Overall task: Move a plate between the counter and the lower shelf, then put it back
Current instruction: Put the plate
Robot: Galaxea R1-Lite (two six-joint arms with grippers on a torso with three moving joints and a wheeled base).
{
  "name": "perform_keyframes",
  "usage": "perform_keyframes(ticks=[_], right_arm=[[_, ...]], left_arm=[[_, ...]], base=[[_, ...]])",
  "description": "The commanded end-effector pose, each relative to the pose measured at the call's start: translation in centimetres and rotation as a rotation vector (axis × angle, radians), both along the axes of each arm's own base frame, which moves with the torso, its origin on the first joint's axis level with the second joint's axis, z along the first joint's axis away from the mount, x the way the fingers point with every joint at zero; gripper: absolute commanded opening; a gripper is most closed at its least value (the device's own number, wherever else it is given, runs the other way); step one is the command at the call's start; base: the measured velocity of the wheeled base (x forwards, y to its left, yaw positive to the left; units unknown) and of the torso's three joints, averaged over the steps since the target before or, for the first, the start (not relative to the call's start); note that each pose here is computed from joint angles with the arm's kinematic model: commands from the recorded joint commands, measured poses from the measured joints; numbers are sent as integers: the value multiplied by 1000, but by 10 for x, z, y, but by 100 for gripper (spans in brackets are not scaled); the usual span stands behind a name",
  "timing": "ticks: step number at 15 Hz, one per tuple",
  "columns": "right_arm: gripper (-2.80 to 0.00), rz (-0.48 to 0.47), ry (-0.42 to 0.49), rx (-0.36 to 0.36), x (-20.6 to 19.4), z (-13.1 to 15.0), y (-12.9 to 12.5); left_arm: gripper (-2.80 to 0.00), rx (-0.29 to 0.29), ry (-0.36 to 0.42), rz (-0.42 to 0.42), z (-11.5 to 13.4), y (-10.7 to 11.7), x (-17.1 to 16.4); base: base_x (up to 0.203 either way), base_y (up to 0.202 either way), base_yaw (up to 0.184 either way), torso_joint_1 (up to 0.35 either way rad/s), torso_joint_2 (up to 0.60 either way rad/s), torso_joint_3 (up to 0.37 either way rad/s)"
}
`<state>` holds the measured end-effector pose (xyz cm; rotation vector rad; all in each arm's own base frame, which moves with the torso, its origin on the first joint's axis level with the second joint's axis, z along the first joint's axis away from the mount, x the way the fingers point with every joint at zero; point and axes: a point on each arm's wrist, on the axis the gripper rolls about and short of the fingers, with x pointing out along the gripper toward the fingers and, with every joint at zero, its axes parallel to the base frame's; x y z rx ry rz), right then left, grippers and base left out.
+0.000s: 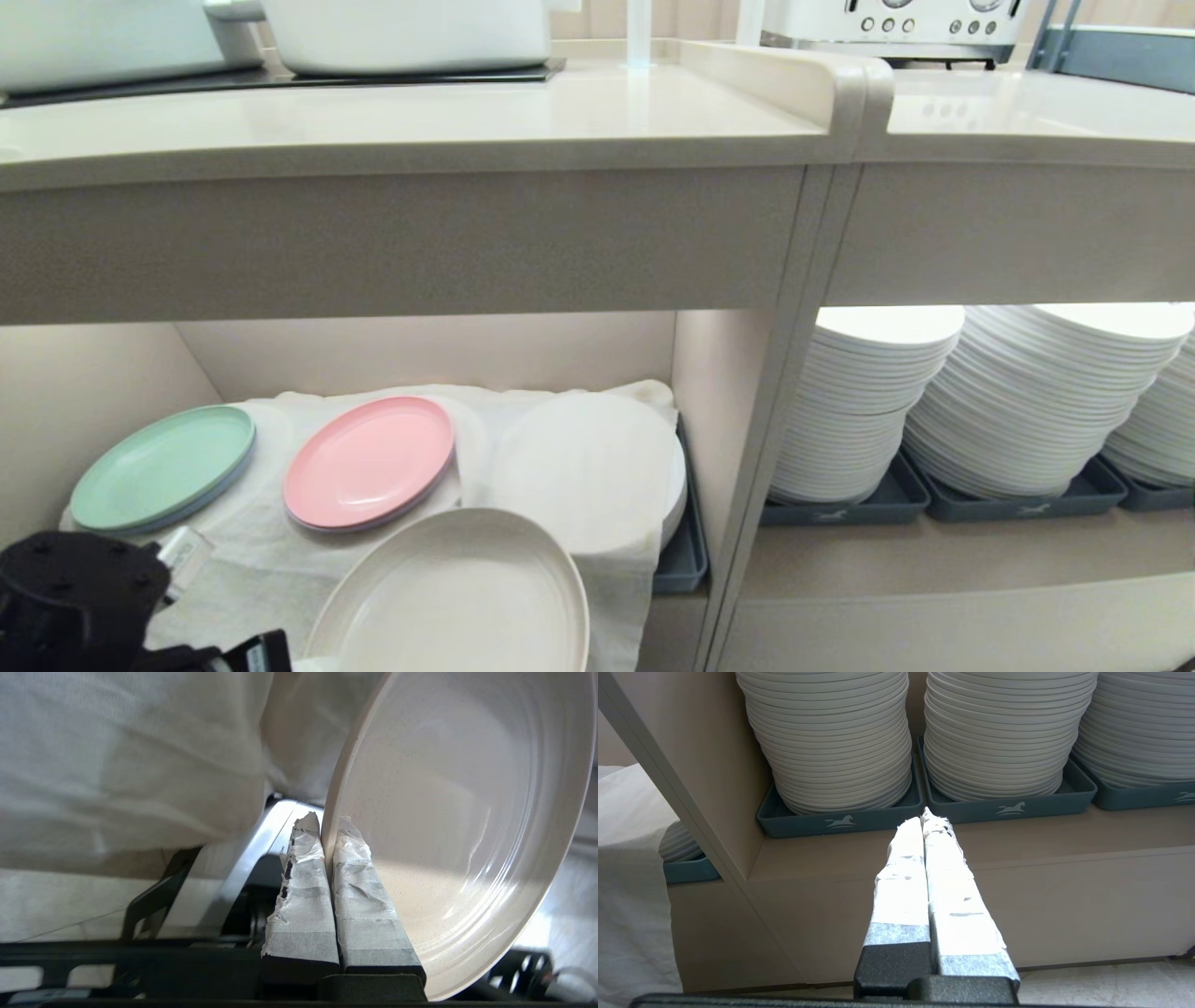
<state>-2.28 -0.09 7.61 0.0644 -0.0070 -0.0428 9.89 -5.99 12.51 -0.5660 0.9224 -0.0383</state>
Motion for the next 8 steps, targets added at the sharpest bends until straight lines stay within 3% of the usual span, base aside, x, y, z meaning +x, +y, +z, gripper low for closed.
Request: perform_keyframes(ticks=[1, 4, 8], right_arm=[[-280, 0, 0, 0, 0, 0, 0], [-280, 0, 0, 0, 0, 0, 0], [-280, 0, 0, 0, 0, 0, 0]], left_arm=[[-280, -13, -37, -44, 6, 9, -15], [-280, -17, -65, -61, 9, 12, -20], [-280, -6, -47, -59, 7, 14, -22]], base=[[0, 0, 0, 0, 0, 0], [0, 0, 0, 0, 0, 0], [0, 0, 0, 0, 0, 0]])
